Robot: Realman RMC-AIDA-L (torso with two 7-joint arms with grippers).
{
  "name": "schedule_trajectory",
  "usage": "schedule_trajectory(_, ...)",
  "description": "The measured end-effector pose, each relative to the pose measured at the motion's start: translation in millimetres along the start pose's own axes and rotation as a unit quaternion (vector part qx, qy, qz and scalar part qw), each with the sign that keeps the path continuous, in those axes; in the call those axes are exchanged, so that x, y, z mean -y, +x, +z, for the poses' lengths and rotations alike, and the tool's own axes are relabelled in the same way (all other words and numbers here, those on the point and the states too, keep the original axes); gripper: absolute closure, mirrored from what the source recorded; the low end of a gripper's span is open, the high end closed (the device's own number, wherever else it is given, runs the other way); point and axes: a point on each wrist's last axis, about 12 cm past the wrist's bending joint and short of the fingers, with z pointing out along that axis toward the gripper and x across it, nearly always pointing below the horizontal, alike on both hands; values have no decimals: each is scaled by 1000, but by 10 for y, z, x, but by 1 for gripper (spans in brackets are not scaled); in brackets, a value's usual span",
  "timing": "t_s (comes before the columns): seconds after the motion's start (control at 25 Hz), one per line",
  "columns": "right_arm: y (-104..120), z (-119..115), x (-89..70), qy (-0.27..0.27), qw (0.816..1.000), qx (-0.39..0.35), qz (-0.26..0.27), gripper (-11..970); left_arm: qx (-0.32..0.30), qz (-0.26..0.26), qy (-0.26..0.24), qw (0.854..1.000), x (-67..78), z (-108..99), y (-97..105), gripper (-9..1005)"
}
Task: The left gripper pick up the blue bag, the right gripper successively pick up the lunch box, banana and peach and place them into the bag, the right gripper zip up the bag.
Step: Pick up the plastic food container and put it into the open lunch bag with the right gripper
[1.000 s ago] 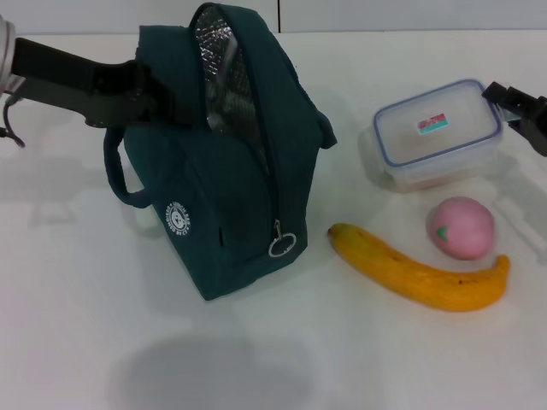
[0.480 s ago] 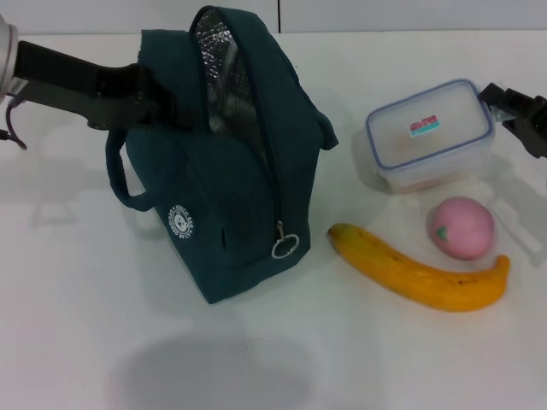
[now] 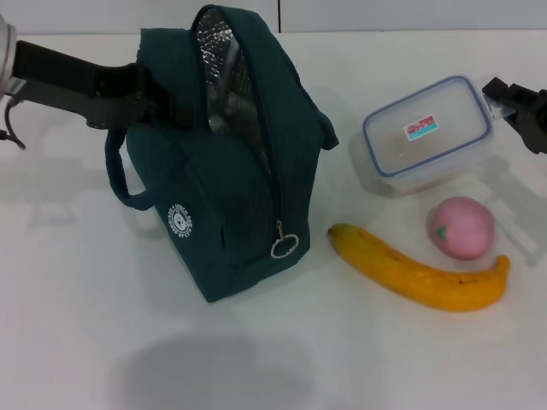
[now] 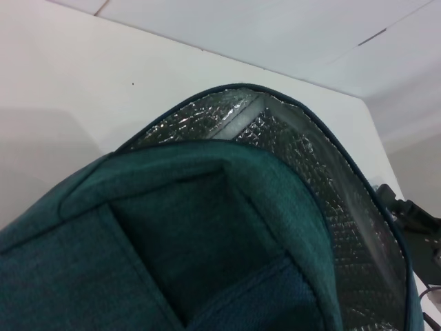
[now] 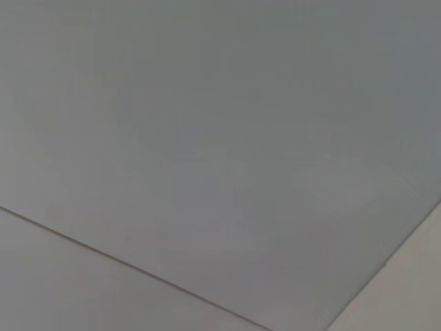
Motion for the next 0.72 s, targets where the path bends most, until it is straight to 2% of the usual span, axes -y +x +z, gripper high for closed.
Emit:
schedule_trajectory(0.24,-54,-34,-29,-17,1000,21,7,863,2,3,9,1000,15,0,0,967)
schedule_trajectory(0.72,-157,-272,-46,-55,995,83,30,859,-2,6,30,1000,85,17,-7,967)
